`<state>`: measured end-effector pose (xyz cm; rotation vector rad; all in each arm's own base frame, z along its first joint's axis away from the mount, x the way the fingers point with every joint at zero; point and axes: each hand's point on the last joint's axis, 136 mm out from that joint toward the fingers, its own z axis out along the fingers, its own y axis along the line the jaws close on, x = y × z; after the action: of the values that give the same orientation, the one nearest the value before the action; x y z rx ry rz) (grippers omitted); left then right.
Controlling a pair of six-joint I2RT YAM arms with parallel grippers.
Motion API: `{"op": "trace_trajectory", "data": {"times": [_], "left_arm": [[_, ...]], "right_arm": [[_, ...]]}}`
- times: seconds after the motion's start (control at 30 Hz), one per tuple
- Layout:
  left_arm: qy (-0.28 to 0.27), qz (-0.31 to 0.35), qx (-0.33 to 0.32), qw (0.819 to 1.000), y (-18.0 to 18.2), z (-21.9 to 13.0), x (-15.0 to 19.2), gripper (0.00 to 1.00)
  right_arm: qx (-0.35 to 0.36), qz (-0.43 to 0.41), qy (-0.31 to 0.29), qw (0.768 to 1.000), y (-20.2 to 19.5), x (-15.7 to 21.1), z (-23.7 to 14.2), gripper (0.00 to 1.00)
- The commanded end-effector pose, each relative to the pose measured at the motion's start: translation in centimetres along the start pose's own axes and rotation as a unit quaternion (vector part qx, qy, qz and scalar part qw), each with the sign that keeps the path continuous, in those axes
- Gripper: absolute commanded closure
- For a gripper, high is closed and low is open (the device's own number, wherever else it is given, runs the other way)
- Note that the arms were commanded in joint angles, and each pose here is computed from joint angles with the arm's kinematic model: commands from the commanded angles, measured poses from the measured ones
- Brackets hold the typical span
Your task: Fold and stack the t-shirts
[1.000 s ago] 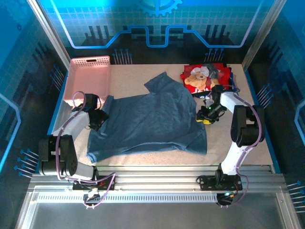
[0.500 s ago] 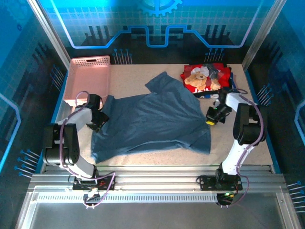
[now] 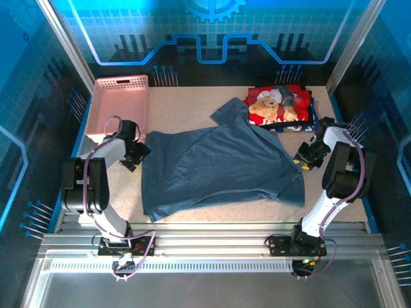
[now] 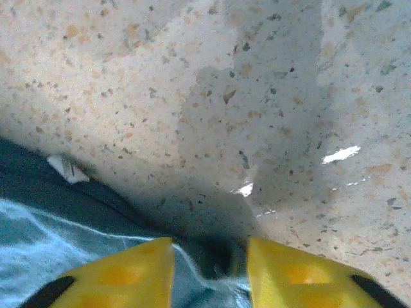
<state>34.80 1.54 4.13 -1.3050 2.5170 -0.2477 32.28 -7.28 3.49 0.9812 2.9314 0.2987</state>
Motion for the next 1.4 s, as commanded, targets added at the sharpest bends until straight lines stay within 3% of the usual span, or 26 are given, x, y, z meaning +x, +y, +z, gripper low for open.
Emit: {"op": "trace_trajectory", "data": {"times": [0.0, 0.13, 0.27, 0.4, 0.6, 0.87, 1.23, 1.37], "left_arm": [[0.037, 0.011, 0.072, 0.997, -2.1, -5.5, 2.5, 0.25], [0.082, 0.056, 0.049, 0.994, -0.2, -9.9, 7.8, 0.22], [0.125, 0.034, 0.037, 0.991, 3.5, -11.8, 12.6, 0.23], [0.158, 0.058, -0.013, 0.986, 6.3, -11.1, 16.6, 0.24], [0.184, 0.090, -0.104, 0.973, 10.2, -8.3, 20.2, 0.26], [0.179, 0.071, -0.140, 0.971, 13.7, -6.2, 21.3, 0.39], [0.163, 0.068, -0.132, 0.975, 13.1, -3.9, 21.0, 0.58], [0.168, 0.064, -0.134, 0.975, 13.4, -2.8, 21.3, 0.78]], "right_arm": [[-0.034, -0.003, -0.027, 0.999, 1.0, 0.6, -3.6, 0.46], [-0.090, -0.018, -0.037, 0.995, 3.1, 3.1, -7.0, 0.31], [-0.140, -0.047, -0.032, 0.988, 5.4, 7.2, -9.1, 0.25], [-0.161, -0.083, -0.021, 0.983, 7.0, 10.1, -10.3, 0.24], [-0.180, -0.102, -0.019, 0.978, 7.9, 11.3, -11.6, 0.24], [-0.182, -0.110, -0.016, 0.977, 7.8, 11.9, -11.9, 0.25], [-0.171, -0.112, -0.010, 0.979, 7.2, 12.2, -11.3, 0.27], [-0.156, -0.101, -0.013, 0.982, 6.1, 12.1, -10.8, 0.27]]}}
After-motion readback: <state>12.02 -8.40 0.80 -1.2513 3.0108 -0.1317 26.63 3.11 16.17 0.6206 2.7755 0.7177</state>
